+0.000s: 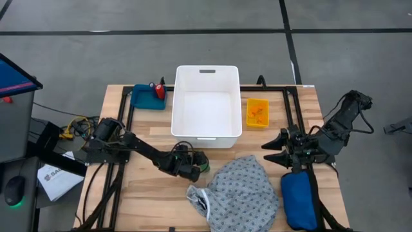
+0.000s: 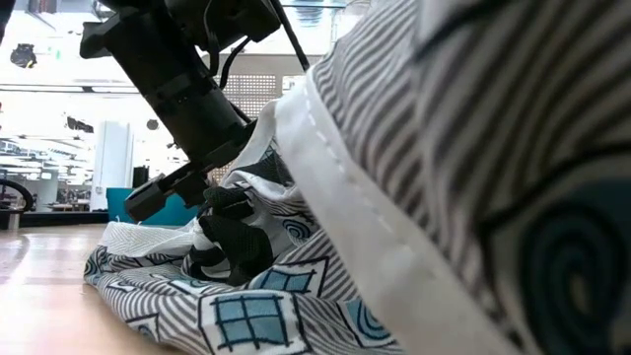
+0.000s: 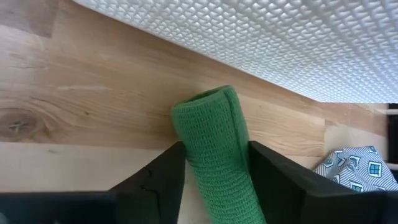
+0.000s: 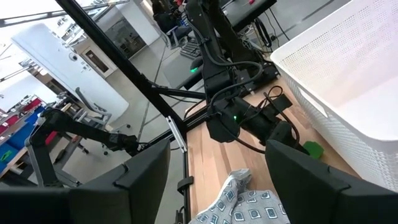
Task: Pick & place medical supplies in basket/bin
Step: Put the green bandage into the blue bin
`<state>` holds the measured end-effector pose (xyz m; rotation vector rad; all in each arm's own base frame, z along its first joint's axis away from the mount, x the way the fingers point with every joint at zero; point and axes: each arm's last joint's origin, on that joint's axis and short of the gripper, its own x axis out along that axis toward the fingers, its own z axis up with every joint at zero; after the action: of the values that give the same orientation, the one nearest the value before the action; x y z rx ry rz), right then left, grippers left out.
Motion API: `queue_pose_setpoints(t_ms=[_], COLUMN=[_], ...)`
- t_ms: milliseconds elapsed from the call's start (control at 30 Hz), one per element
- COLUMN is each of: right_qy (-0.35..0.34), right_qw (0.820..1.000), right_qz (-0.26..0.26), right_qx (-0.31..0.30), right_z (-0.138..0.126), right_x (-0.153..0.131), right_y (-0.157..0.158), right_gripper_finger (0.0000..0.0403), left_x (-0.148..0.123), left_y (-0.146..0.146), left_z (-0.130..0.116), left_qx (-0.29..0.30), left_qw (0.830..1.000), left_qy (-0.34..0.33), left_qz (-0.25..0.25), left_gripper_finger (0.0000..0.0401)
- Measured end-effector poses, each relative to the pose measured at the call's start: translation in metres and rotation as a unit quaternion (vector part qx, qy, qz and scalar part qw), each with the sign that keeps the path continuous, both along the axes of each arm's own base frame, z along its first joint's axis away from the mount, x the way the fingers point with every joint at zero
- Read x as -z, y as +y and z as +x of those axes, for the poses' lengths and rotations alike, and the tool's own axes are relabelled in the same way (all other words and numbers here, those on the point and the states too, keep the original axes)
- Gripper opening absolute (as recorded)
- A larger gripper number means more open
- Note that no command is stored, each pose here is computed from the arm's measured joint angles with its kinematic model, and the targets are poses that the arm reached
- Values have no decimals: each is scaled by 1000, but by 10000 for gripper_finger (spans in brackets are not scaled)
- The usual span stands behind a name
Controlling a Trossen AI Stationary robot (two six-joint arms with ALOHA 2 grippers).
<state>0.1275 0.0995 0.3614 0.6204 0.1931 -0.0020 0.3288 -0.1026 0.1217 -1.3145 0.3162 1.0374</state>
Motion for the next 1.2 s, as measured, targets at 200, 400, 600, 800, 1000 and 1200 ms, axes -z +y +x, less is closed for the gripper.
queue_pose_setpoints(t_ms=[200,400,600,800,1000,1200], right_qy=[0,-1,-3,-1,8,-3], right_qw=[1000,1000,1000,1000,999,999], right_qz=[0,0,1,5,10,16], right_qx=[0,5,13,21,29,45], right_z=[0,0,0,2,7,13], right_x=[0,0,0,1,5,5], right_y=[0,0,-1,1,5,10], right_gripper_finger=[260,260,260,260,260,260], left_x=[0,0,-2,-15,-52,-89], left_y=[-2,-14,-30,-53,-61,-51], left_z=[-1,-6,-10,-20,-62,-108], left_qx=[4,17,34,56,92,115], left_qw=[1000,1000,999,994,988,980], left_qy=[-1,-3,-20,-64,-14,47], left_qz=[3,18,24,63,126,156], left_gripper_finger=[122,92,62,53,52,45])
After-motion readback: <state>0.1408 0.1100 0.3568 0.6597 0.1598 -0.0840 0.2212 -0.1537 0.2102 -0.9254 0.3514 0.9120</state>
